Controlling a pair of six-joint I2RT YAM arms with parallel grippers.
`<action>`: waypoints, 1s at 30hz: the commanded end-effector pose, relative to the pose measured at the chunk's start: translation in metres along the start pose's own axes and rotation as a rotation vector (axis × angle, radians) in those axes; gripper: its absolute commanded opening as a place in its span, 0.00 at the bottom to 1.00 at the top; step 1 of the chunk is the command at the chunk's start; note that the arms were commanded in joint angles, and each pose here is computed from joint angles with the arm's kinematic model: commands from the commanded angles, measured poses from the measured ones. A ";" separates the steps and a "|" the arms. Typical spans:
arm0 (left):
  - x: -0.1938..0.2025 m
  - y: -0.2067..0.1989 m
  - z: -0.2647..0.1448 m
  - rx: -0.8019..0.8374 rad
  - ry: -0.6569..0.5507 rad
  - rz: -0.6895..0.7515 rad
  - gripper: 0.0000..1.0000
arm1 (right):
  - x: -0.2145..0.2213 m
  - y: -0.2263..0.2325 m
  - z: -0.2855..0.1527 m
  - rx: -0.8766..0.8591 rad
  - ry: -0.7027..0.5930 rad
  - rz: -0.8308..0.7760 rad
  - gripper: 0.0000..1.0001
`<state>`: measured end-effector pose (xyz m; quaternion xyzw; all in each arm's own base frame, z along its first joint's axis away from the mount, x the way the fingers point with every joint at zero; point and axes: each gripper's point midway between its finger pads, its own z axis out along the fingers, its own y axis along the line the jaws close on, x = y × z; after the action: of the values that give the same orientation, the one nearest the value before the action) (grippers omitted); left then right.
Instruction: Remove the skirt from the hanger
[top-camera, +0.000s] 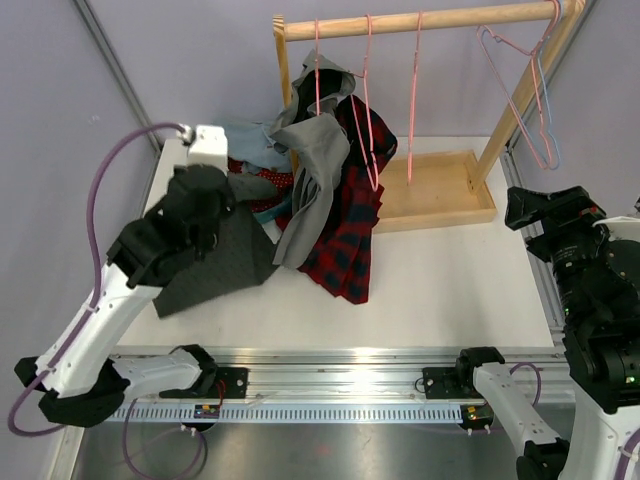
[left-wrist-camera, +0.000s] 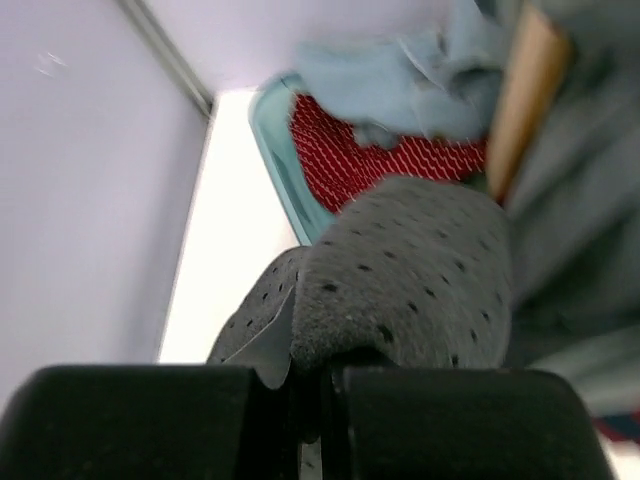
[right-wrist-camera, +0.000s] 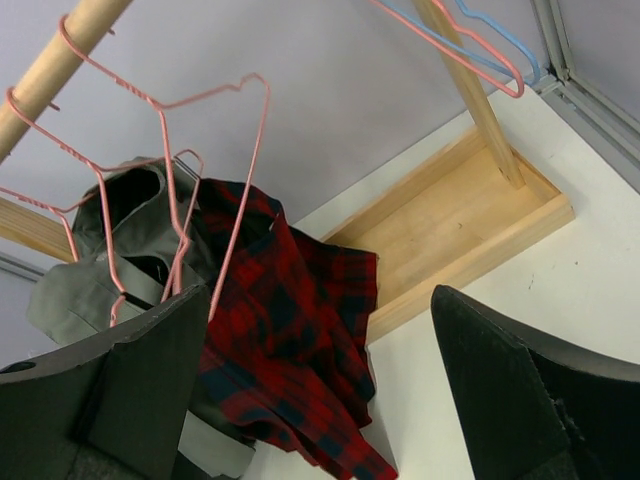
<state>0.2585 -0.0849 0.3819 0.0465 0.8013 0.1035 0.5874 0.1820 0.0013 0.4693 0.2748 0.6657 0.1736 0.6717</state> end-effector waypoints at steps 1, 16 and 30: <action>-0.114 0.033 0.006 0.001 -0.287 -0.170 0.00 | 0.001 0.004 -0.003 -0.046 -0.010 -0.016 0.99; -0.205 0.064 0.188 -0.186 -0.402 -0.295 0.07 | 0.040 -0.015 -0.010 -0.053 0.096 -0.094 0.99; -0.010 0.020 0.152 -0.027 -0.016 -0.416 0.99 | -0.020 0.114 -0.061 -0.681 -0.040 -0.230 1.00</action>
<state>0.4515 -0.0410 0.2749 -0.1045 0.8475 0.0825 0.5138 0.1376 0.0635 0.5028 0.0557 0.6377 0.2730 0.7182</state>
